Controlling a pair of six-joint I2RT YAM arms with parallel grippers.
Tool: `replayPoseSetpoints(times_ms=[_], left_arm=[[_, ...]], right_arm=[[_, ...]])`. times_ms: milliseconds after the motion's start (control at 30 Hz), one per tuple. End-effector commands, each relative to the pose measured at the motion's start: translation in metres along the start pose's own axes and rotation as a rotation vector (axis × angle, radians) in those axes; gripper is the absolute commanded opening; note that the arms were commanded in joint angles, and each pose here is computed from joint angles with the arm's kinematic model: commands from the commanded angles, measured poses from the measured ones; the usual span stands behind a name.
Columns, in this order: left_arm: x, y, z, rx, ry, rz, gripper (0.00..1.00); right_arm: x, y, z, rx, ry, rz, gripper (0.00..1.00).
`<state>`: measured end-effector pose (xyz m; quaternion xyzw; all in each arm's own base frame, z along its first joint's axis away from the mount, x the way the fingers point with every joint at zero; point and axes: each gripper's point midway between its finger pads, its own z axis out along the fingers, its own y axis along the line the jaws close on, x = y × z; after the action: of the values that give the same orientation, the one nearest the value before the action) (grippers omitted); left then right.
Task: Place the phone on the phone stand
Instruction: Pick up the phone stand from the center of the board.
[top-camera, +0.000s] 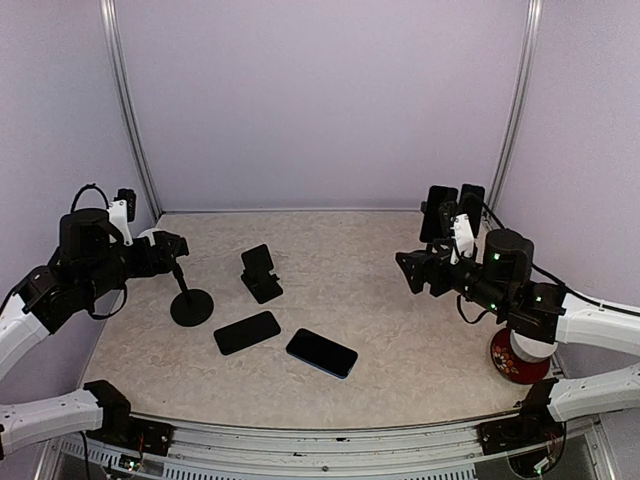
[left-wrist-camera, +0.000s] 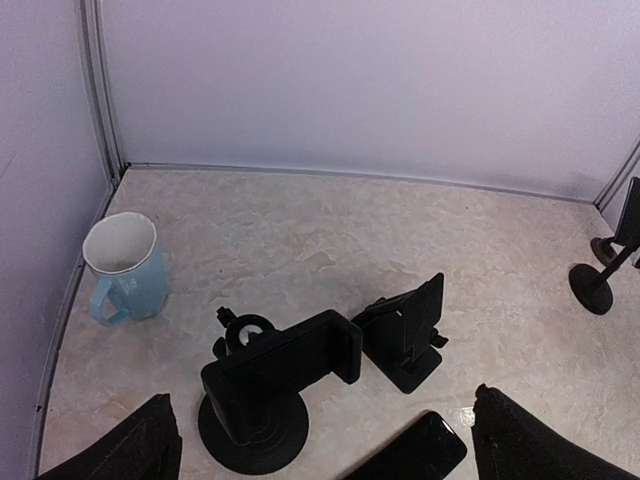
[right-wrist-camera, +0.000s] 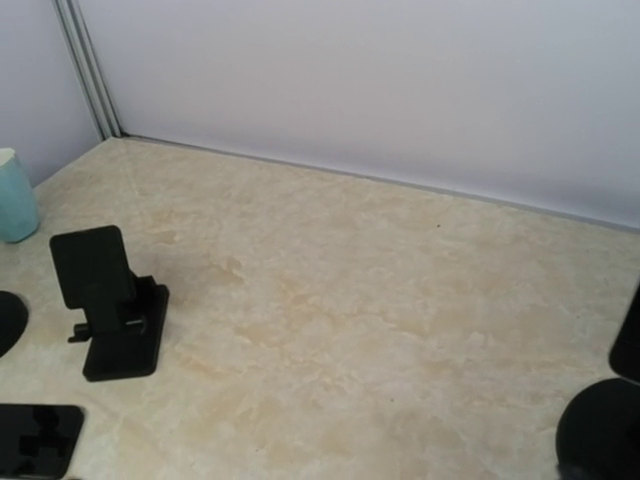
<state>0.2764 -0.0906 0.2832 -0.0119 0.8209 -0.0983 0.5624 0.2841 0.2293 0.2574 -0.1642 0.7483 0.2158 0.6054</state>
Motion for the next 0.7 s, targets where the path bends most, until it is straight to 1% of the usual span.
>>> replayPoseSetpoints(times_ms=[0, 100, 200, 267, 400, 567, 667], left_arm=[[0.017, -0.002, 0.011, 0.086, 0.051, -0.013, 0.99], [0.027, 0.002, 0.021, 0.146, 0.071, -0.024, 0.99], [0.025, 0.015, 0.027, 0.191, 0.053, -0.077, 0.99], [0.022, 0.017, 0.028, 0.234, 0.048, -0.106, 0.96], [0.023, 0.024, 0.033, 0.255, 0.050, -0.119, 0.86], [0.020, 0.023, 0.035, 0.265, 0.047, -0.101, 0.80], [0.023, 0.024, 0.037, 0.260, 0.059, -0.102, 0.70]], right_arm=[[-0.015, 0.001, 0.003, -0.008, -0.031, 0.010, 1.00], [-0.015, 0.000, 0.001, -0.010, -0.035, 0.008, 1.00], [-0.014, -0.002, -0.001, -0.005, -0.036, 0.007, 1.00], [-0.015, -0.002, -0.002, -0.005, -0.029, 0.012, 1.00], [-0.014, -0.004, -0.005, -0.004, -0.041, 0.010, 1.00], [-0.015, -0.002, -0.006, -0.016, -0.042, 0.019, 1.00], [-0.014, -0.001, -0.005, -0.017, -0.034, 0.013, 1.00]])
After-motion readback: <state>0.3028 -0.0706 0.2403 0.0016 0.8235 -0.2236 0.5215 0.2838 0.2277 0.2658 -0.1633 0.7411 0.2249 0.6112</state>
